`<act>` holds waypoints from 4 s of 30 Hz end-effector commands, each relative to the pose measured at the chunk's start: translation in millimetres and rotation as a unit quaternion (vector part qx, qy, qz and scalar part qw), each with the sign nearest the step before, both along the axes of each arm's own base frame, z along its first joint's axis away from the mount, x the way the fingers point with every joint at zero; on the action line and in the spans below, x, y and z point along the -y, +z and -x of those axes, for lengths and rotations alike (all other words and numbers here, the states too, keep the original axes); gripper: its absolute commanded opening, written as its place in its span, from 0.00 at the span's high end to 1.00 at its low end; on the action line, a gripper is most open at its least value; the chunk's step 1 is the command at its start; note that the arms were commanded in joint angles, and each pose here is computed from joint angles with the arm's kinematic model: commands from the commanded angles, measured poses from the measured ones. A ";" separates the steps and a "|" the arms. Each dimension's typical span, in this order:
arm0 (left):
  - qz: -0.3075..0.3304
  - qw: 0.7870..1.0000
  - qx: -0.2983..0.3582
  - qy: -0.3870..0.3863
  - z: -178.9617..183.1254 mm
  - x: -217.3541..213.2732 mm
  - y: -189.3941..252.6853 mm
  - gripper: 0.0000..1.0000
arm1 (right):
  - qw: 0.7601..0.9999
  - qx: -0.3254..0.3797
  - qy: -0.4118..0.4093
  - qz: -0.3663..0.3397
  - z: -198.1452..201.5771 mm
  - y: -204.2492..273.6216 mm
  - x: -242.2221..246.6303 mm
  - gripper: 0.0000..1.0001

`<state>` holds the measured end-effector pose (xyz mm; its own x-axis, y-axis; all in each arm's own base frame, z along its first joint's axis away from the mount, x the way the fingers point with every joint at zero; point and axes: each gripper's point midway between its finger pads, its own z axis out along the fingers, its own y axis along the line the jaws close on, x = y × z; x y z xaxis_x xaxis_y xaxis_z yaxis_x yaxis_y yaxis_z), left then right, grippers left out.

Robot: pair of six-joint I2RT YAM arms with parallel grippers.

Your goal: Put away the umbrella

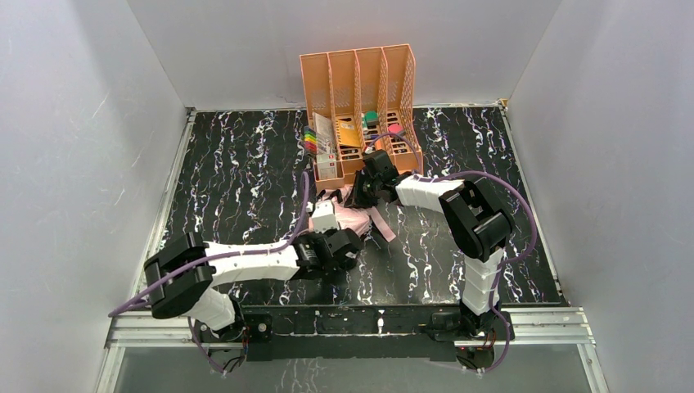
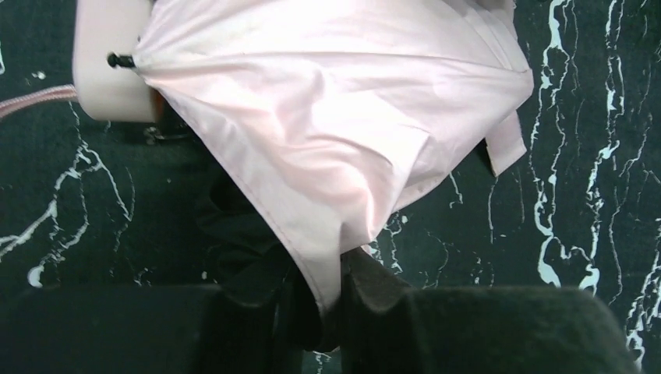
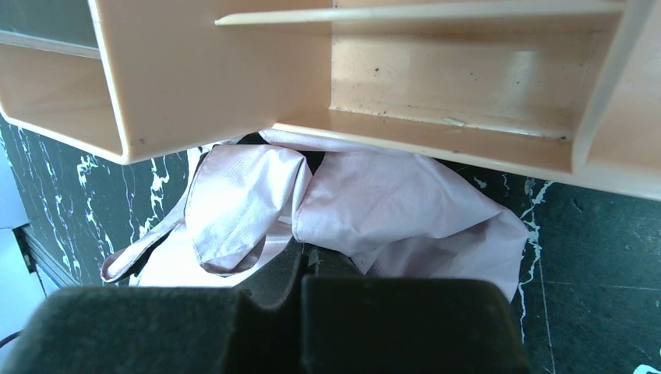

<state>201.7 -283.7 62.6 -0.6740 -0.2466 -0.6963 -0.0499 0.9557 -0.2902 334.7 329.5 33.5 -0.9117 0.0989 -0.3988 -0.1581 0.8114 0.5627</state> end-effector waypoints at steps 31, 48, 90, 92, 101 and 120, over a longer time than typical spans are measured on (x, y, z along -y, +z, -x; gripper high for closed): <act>0.038 0.972 0.065 -0.221 14.9 -27.6 105.6 0.66 | 0.991 -0.037 -0.023 0.129 12.8 -50.7 55.3 1.00; -0.112 0.991 0.077 -0.004 55.9 -22.7 15.5 0.02 | 0.992 -0.036 -0.013 0.118 11.8 -51.6 50.2 1.00; 0.033 0.992 0.051 -0.114 -20.7 16.0 19.7 0.69 | 0.991 -0.034 -0.009 0.126 8.1 -53.4 53.8 1.00; 0.051 0.985 0.059 -0.157 -21.7 22.7 32.8 0.78 | 0.991 -0.034 -0.010 0.126 8.2 -53.3 54.7 1.00; 0.059 0.933 0.094 -0.343 -17.8 46.9 83.1 0.93 | 0.991 -0.037 -0.011 0.127 9.7 -54.7 57.8 1.00; 0.109 0.810 -0.019 -0.576 31.0 62.4 87.2 0.79 | 0.991 -0.040 -0.013 0.129 10.2 -56.7 59.1 1.00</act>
<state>194.3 -358.1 142.2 -0.5753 0.4246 -0.6991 0.8165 0.3491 -0.4598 344.6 317.1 31.3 -0.8992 0.0681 -0.4321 -0.1877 0.8322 0.5217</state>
